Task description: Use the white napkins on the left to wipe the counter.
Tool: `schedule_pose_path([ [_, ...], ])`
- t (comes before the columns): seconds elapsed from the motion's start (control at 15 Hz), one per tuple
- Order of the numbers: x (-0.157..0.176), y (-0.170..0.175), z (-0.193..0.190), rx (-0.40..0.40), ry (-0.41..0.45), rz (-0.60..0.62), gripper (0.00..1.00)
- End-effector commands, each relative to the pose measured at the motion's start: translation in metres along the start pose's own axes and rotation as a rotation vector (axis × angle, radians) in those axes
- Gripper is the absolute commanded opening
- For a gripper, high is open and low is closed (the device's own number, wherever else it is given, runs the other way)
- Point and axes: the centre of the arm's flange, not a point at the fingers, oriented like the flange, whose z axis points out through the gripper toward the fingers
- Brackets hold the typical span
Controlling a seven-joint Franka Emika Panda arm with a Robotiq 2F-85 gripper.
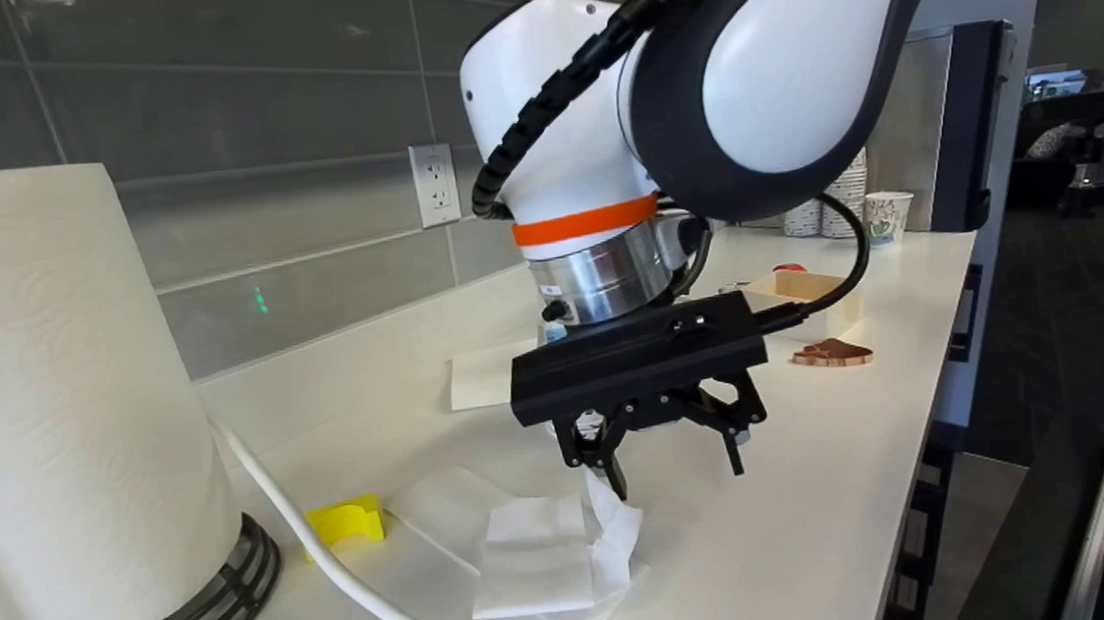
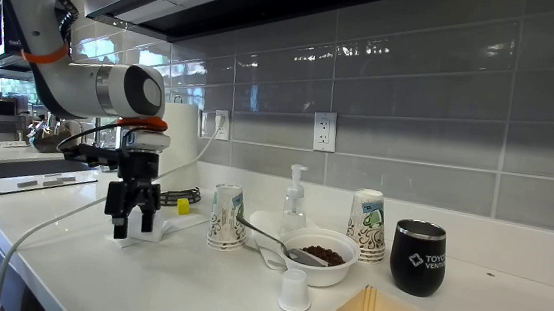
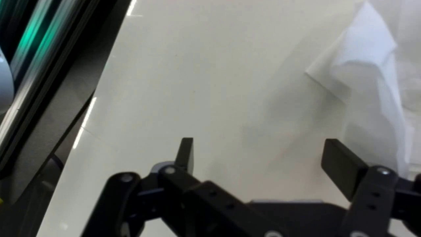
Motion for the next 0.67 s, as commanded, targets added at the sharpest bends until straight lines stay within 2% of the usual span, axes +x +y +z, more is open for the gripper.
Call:
schedule_pose_path([
  [0.0, 0.003, -0.021, -0.001, 0.083, 0.040, -0.023, 1.00],
  [0.4, 0.001, -0.045, -0.001, 0.196, 0.071, -0.103, 1.00],
  [0.6, -0.003, -0.052, -0.011, 0.267, 0.113, -0.139, 1.00],
])
